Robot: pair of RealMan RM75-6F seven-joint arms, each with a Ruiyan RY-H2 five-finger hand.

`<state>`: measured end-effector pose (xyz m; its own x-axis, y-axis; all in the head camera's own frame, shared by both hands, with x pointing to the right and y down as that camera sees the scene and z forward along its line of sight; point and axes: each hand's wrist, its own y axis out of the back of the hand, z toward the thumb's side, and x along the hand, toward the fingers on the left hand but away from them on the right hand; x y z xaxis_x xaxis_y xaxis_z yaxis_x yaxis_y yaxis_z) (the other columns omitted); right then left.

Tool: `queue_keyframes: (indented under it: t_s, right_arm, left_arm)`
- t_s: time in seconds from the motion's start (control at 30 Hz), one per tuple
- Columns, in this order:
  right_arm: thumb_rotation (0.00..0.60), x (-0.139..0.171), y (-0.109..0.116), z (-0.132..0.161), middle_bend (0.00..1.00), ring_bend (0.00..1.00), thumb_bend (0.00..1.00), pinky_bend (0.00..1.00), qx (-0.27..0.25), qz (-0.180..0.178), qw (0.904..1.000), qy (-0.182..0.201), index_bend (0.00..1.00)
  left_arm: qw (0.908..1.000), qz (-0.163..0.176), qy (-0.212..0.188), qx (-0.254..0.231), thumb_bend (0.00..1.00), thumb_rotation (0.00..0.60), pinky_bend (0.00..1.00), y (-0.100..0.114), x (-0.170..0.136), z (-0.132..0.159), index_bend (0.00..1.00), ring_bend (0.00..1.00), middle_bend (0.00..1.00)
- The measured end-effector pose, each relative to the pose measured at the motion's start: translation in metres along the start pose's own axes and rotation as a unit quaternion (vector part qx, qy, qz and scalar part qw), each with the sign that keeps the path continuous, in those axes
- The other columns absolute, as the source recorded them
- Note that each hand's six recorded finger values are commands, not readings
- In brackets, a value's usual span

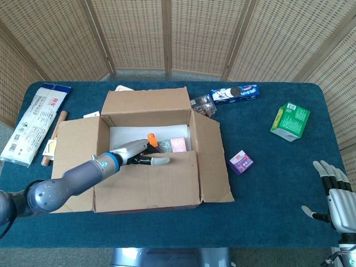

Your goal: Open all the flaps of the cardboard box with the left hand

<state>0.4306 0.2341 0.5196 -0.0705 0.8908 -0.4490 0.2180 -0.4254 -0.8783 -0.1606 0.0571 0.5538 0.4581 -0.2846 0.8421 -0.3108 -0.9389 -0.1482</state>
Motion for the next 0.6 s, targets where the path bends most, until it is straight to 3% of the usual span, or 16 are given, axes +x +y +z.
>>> queue_keyframes:
  t_s: [0.23, 0.6]
  right_arm:
    - [0.600, 0.000, 0.000, 0.001, 0.00, 0.00, 0.00, 0.00, 0.000, -0.001, 1.0000, 0.001, 0.00]
    - [0.600, 0.002, -0.001, 0.004, 0.00, 0.00, 0.00, 0.00, 0.003, 0.001, 1.0000, 0.007, 0.00]
  left_arm:
    - [0.9998, 0.010, -0.018, -0.005, 0.00, 0.163, 0.68, 0.012, -0.020, 0.003, 0.57, 0.40, 0.45]
    - [0.9983, -0.002, -0.040, -0.042, 0.00, 0.162, 0.68, 0.017, -0.042, 0.002, 0.56, 0.40, 0.45]
